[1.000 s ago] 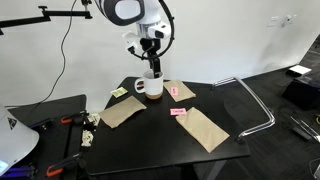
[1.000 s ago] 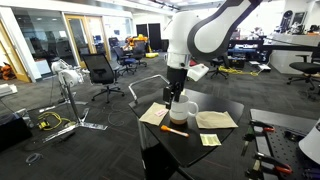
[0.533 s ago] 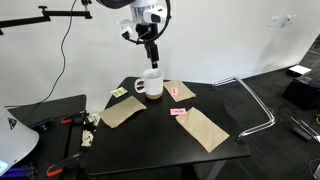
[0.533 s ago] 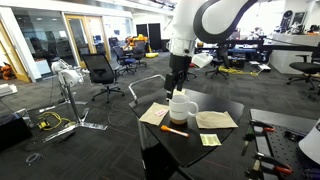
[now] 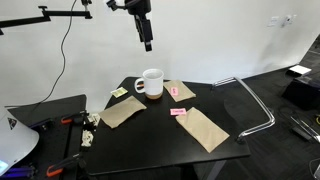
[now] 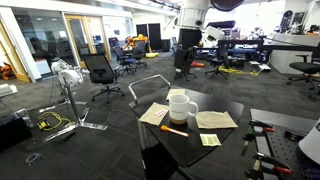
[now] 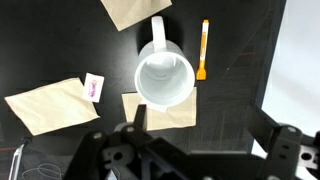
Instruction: Move the mug to the left
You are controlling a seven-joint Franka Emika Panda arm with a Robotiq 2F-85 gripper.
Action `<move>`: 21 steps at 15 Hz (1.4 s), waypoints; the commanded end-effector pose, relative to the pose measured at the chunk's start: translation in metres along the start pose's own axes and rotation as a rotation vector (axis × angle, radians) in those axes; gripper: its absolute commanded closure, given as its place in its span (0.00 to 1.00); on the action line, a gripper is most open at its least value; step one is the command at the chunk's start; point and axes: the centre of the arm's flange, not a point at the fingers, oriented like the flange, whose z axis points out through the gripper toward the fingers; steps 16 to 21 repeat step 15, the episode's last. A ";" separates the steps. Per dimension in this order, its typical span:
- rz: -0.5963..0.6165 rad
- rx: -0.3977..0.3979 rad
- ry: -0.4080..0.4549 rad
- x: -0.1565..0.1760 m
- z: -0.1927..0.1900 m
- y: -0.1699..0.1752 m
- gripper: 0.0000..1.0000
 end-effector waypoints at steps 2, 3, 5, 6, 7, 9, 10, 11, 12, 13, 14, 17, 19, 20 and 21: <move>-0.023 0.007 -0.003 -0.019 -0.042 0.016 0.00; -0.025 0.007 0.001 -0.022 -0.048 0.018 0.00; -0.030 0.011 0.007 -0.027 -0.059 0.021 0.00; -0.035 0.012 0.011 -0.030 -0.063 0.022 0.00; -0.043 0.013 0.014 -0.033 -0.067 0.023 0.00; -0.052 0.013 0.019 -0.039 -0.072 0.022 0.00; -0.033 0.003 0.024 -0.024 -0.063 0.016 0.00; -0.035 0.003 0.028 -0.027 -0.066 0.016 0.00; -0.035 0.003 0.030 -0.028 -0.067 0.016 0.00; -0.035 0.003 0.032 -0.030 -0.068 0.017 0.00; -0.035 0.003 0.031 -0.031 -0.068 0.017 0.00; -0.035 0.003 0.029 -0.031 -0.067 0.017 0.00; -0.035 0.003 0.029 -0.031 -0.067 0.017 0.00; -0.035 0.003 0.029 -0.031 -0.067 0.017 0.00; -0.035 0.003 0.029 -0.031 -0.067 0.017 0.00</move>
